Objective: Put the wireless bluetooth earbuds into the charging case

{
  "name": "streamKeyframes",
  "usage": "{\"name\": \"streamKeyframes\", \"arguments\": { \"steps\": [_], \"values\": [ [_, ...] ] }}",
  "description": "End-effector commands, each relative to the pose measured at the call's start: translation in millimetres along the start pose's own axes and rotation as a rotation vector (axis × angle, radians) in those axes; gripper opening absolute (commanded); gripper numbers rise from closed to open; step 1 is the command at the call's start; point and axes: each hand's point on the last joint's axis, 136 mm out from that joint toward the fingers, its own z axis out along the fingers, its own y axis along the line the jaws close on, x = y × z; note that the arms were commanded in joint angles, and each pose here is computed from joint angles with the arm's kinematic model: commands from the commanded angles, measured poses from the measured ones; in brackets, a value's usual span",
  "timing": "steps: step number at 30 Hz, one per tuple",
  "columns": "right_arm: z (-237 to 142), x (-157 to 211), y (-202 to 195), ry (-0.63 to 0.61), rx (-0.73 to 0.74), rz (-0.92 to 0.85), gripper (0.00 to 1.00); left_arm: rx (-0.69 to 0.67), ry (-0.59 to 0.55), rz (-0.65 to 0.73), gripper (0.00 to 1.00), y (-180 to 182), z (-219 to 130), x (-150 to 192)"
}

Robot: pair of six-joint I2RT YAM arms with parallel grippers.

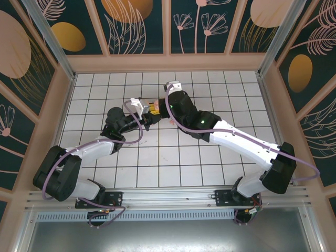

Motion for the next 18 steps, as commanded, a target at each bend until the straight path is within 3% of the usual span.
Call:
{"name": "streamKeyframes", "arguments": {
  "steps": [1,13,18],
  "values": [
    [-3.8,15.2,-2.9,0.024,0.018,-0.038,0.15,0.022,-0.126,0.083,0.00,-10.5,-1.7,-46.9],
    [-1.3,35.8,4.4,0.054,0.018,-0.062,0.17,0.007,-0.138,0.079,0.00,-6.9,-0.5,-49.8],
    [-14.5,0.2,-4.1,-0.009,0.043,0.020,0.46,0.005,-0.123,0.071,0.00,-5.4,0.6,-44.0]
  ]
}}
